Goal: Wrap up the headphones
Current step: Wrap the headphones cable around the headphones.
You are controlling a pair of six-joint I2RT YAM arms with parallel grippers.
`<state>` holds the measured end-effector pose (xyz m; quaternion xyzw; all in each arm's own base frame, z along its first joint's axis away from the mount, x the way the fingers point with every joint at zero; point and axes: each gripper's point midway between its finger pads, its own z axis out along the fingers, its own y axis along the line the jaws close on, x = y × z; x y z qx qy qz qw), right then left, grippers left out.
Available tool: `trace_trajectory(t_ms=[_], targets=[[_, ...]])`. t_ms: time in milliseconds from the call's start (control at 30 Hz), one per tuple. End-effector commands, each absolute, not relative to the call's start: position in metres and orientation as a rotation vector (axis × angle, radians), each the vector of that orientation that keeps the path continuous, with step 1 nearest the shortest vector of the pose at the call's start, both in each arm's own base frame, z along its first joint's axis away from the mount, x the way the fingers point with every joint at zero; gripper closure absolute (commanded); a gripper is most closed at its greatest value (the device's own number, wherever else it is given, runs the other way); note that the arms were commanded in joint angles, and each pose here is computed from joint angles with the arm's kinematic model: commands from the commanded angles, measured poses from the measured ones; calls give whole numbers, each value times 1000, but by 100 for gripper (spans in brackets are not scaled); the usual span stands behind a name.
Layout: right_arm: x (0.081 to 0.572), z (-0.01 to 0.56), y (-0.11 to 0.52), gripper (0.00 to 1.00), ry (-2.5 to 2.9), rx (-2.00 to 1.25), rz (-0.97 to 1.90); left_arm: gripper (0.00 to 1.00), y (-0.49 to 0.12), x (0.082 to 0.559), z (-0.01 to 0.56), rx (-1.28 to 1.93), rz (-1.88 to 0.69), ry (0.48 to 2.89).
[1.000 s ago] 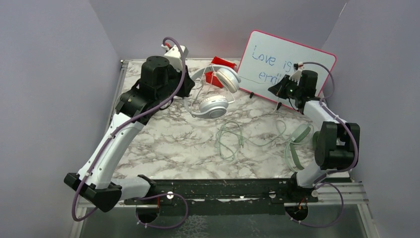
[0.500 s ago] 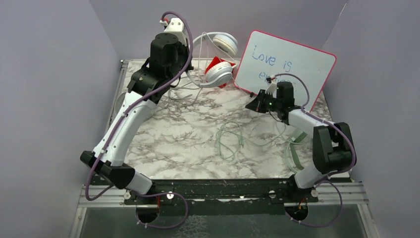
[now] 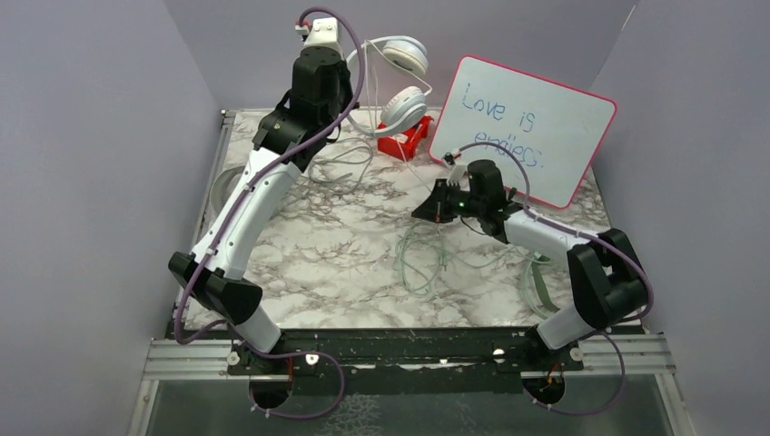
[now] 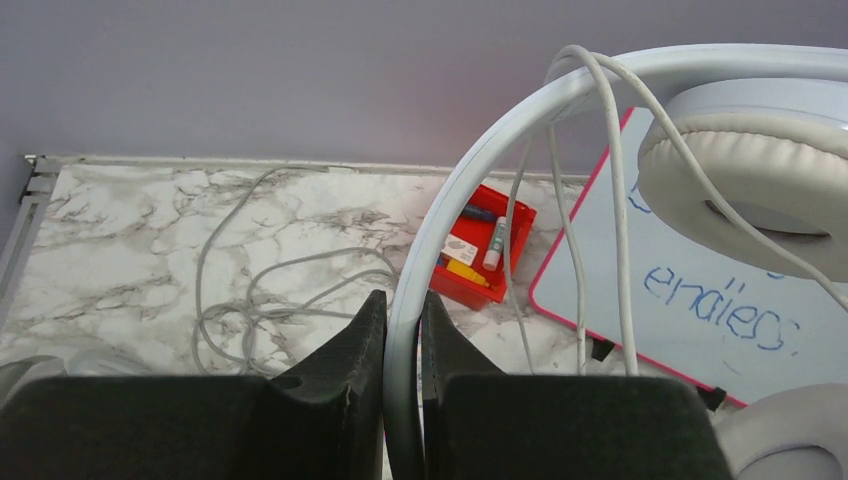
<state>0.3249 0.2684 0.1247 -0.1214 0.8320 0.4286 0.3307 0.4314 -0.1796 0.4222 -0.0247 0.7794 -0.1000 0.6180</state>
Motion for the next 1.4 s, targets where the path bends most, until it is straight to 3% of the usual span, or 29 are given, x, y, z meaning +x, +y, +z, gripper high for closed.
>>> trace_trajectory(t_ms=[0, 567, 867, 1367], targets=[[312, 163, 285, 100, 2080, -370, 1132, 100, -160, 454, 450, -218, -186, 1656], [225, 174, 327, 100, 2104, -613, 1171, 100, -126, 519, 405, -353, -90, 1684], [213, 177, 338, 100, 2105, -668, 1196, 100, -127, 528, 384, -361, -92, 1719], [179, 231, 358, 100, 1985, -850, 1214, 100, -121, 535, 350, -319, 6, 1774]])
